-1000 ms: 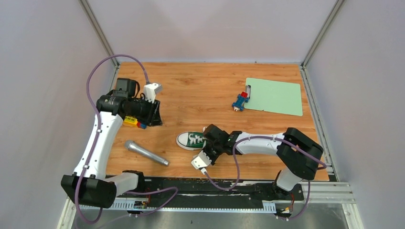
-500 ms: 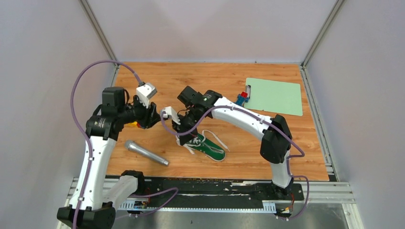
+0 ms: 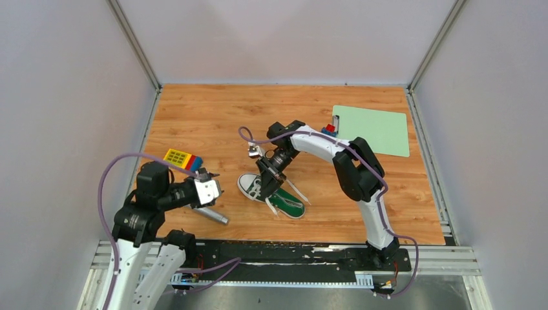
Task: Tie the shoes
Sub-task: Move the shoe to the center of the board.
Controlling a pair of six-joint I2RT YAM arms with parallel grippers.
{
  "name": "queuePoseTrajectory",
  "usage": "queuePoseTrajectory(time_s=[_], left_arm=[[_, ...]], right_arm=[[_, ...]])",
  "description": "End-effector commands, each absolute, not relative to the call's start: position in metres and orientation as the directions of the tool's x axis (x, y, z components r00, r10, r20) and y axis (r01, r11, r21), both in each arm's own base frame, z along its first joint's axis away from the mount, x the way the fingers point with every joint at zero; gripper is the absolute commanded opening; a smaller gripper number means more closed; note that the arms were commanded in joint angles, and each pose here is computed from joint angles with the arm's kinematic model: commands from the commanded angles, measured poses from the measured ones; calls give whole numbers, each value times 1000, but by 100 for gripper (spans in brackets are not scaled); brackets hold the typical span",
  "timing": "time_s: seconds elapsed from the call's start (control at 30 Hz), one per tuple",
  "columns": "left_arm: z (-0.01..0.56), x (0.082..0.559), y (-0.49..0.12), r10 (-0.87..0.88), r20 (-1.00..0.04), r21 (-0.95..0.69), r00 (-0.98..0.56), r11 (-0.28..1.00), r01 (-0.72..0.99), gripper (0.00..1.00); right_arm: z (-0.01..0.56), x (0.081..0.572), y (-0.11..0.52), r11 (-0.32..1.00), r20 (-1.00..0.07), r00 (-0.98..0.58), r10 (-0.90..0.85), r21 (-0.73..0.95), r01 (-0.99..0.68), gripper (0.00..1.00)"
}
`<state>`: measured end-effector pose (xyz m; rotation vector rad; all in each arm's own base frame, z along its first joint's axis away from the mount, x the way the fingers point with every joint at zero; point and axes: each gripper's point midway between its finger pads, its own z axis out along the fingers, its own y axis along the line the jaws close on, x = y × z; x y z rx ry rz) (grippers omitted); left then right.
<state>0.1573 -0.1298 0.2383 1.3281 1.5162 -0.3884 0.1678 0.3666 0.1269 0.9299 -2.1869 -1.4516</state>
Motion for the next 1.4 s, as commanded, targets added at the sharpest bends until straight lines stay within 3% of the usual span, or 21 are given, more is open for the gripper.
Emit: queuePoseTrajectory(time_s=[0.0,0.2,0.4,0.57,0.93,1.2,1.27,1.37], left_arm=[[253,154,-137,554,-655,664,514,96,742,59],[250,160,-174,491,-445,723,749,-297,624,64],[237,162,-232,446,-414,606,794,-516,605,57],[207,125,-265,345,-331,551,878,-685,477,55],[139,127,-290,415,-103,440,904,-796,416,50],[111,142,-298,481,-20,357,876,-815,456,39],[109,144,-300,486,-14,354,874,-815,459,34],[110,148,-303,505,-7,367,863,-801,472,11]], right_arm=[[140,180,366,299,119,-786,-606,950,-87,0],[133,185,363,294,262,-780,-569,950,104,0],[132,187,363,303,284,-779,-559,944,127,0],[139,187,364,288,282,-779,-560,948,136,0],[138,183,361,313,284,-783,-554,942,121,0],[140,182,361,307,283,-783,-554,944,124,0],[141,181,360,306,285,-782,-554,944,127,0],[141,181,360,307,282,-783,-555,944,123,0]])
